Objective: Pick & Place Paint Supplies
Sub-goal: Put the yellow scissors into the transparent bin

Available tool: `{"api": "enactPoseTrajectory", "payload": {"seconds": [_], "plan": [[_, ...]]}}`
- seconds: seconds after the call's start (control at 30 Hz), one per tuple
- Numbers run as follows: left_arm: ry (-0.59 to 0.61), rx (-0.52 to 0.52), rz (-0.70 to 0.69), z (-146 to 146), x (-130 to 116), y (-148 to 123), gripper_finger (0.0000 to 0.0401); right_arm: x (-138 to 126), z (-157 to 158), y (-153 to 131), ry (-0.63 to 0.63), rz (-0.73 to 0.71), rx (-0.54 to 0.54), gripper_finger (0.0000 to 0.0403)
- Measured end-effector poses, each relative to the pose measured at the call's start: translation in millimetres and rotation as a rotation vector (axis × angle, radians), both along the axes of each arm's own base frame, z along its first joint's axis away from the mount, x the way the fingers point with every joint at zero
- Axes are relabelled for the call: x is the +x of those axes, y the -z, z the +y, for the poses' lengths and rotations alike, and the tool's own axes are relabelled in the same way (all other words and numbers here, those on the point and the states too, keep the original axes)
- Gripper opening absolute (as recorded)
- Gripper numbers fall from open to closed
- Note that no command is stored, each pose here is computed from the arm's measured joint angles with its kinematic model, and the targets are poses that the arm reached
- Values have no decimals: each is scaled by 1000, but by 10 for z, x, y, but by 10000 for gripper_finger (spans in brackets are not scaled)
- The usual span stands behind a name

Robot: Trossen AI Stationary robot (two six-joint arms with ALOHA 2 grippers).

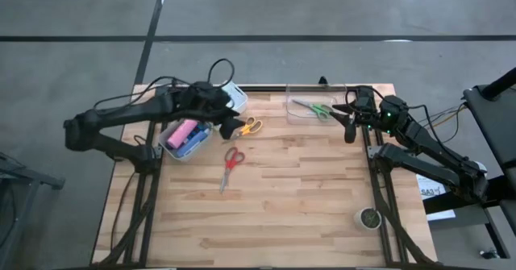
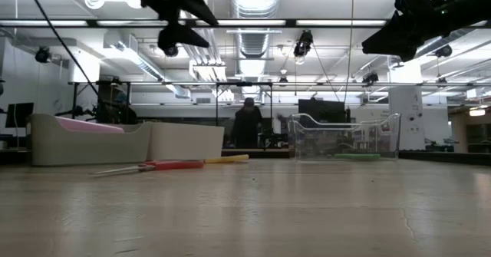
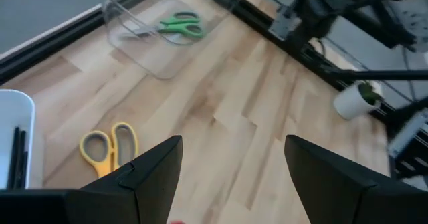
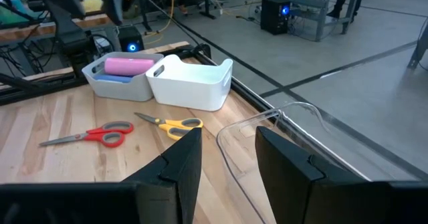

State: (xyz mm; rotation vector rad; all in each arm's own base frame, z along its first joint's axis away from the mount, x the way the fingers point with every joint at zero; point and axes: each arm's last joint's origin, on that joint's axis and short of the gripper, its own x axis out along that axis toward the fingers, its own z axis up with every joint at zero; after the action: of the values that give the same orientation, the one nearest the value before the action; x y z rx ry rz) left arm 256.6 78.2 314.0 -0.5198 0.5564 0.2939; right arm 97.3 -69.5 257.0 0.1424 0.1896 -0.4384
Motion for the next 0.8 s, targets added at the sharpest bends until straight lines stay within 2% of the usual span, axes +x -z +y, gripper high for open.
{"api": "enactPoseTrajectory", "payload": {"seconds": [0.17, 0.37, 0.6, 0.8], "plan": [[-42, -34, 68, 237, 220, 15, 271, 1, 0, 0, 0, 0, 0, 137], [-94, -106, 228, 510, 413, 85, 271, 0, 0, 0, 0, 0, 1, 137], [-88, -126, 290, 603, 696, 278, 271, 0, 0, 0, 0, 0, 0, 137], [-77, -190, 335, 641, 814, 489, 271, 1, 0, 0, 0, 0, 0, 137]]}}
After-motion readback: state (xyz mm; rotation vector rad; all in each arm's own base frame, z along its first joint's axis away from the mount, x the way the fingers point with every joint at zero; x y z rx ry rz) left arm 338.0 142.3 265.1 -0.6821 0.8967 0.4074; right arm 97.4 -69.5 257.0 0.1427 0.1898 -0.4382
